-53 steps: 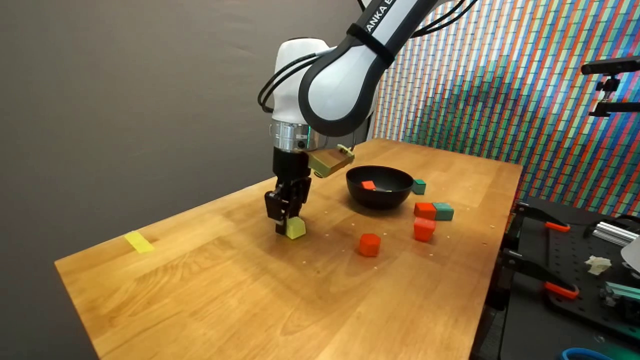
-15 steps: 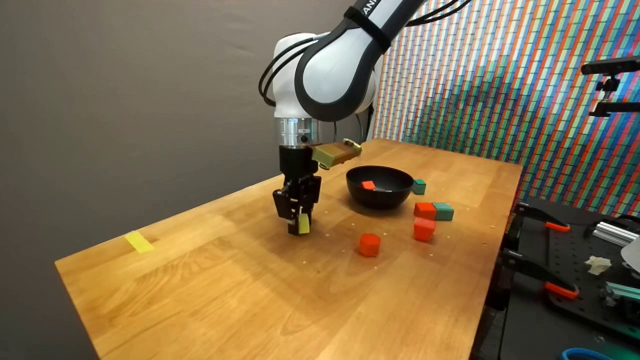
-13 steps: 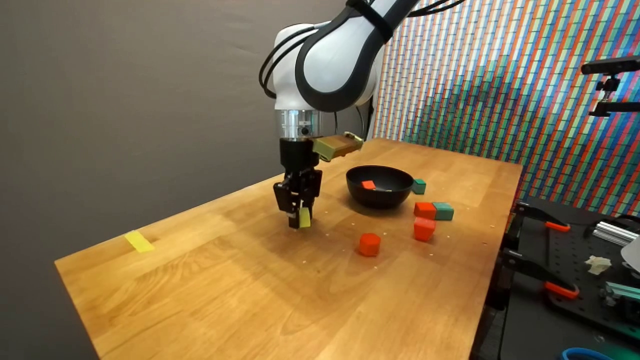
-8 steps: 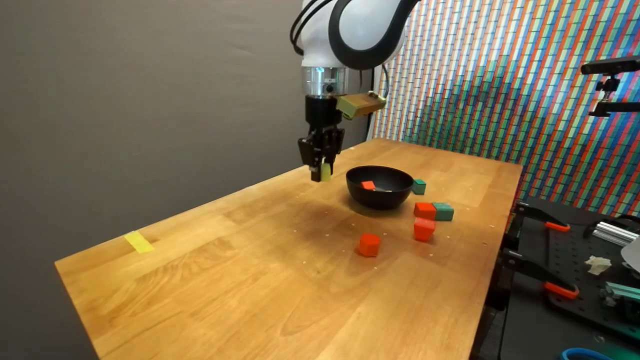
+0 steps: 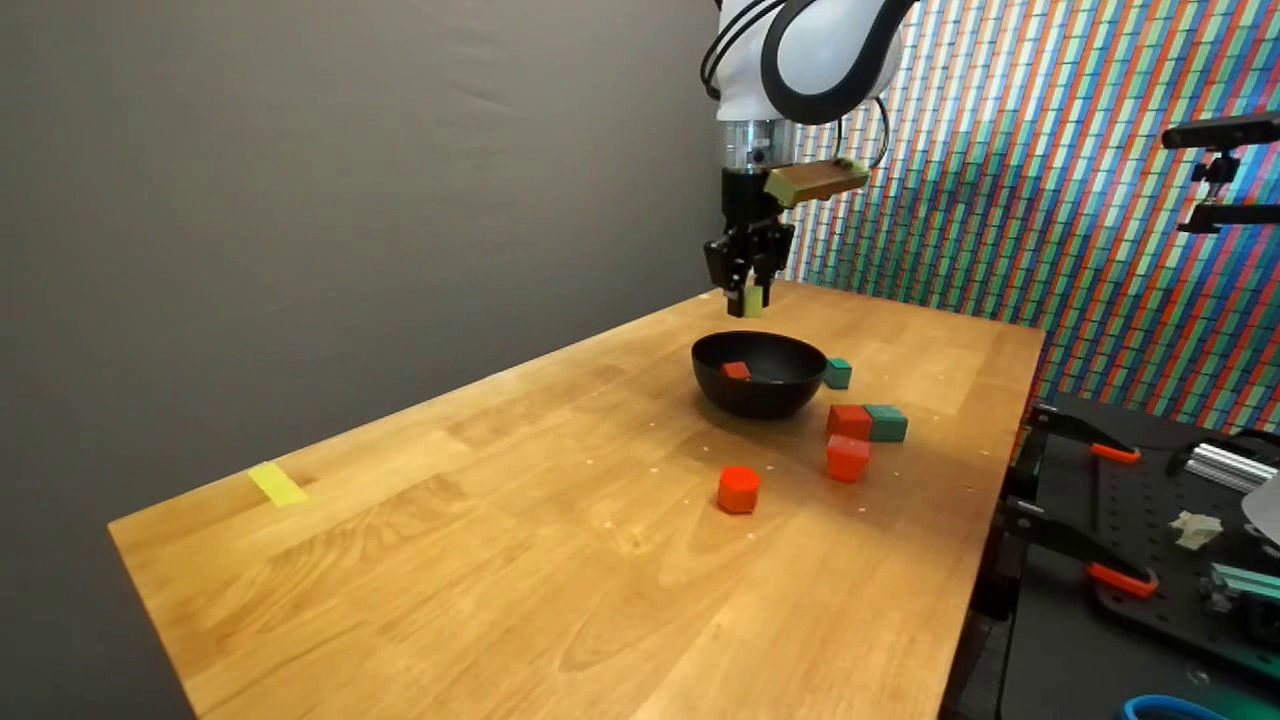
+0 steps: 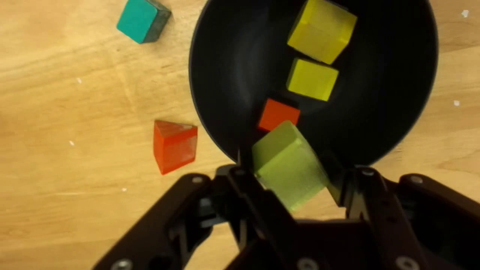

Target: Put all the blocks in the bowl one at a time except the right yellow block

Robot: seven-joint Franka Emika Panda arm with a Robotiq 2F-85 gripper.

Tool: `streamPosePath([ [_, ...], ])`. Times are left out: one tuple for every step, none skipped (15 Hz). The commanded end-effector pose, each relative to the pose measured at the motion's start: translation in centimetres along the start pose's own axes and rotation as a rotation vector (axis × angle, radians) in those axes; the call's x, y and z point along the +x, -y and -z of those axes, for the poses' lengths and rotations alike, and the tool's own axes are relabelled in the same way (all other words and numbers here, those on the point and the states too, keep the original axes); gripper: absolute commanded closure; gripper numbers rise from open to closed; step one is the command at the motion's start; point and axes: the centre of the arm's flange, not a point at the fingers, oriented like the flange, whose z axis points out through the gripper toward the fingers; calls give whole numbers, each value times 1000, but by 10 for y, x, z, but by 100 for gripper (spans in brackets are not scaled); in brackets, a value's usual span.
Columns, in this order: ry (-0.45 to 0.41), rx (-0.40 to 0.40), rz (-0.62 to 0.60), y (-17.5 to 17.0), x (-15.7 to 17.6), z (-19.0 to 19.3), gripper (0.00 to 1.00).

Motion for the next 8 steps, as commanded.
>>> streamPosePath([
  [21, 61, -49, -6, -7, -18, 77],
  [22, 82, -48, -2, -8, -24, 65],
  [25, 96, -48, 2, -8, -27, 27],
  [20, 98, -45, 7, -9, -28, 27],
  [23, 102, -36, 11, -10, -28, 20],
  [19, 90, -25, 15, -12, -25, 13],
  [41, 72, -42, 12, -11, -31, 29],
  [40, 74, -36, 15, -11, -31, 22],
])
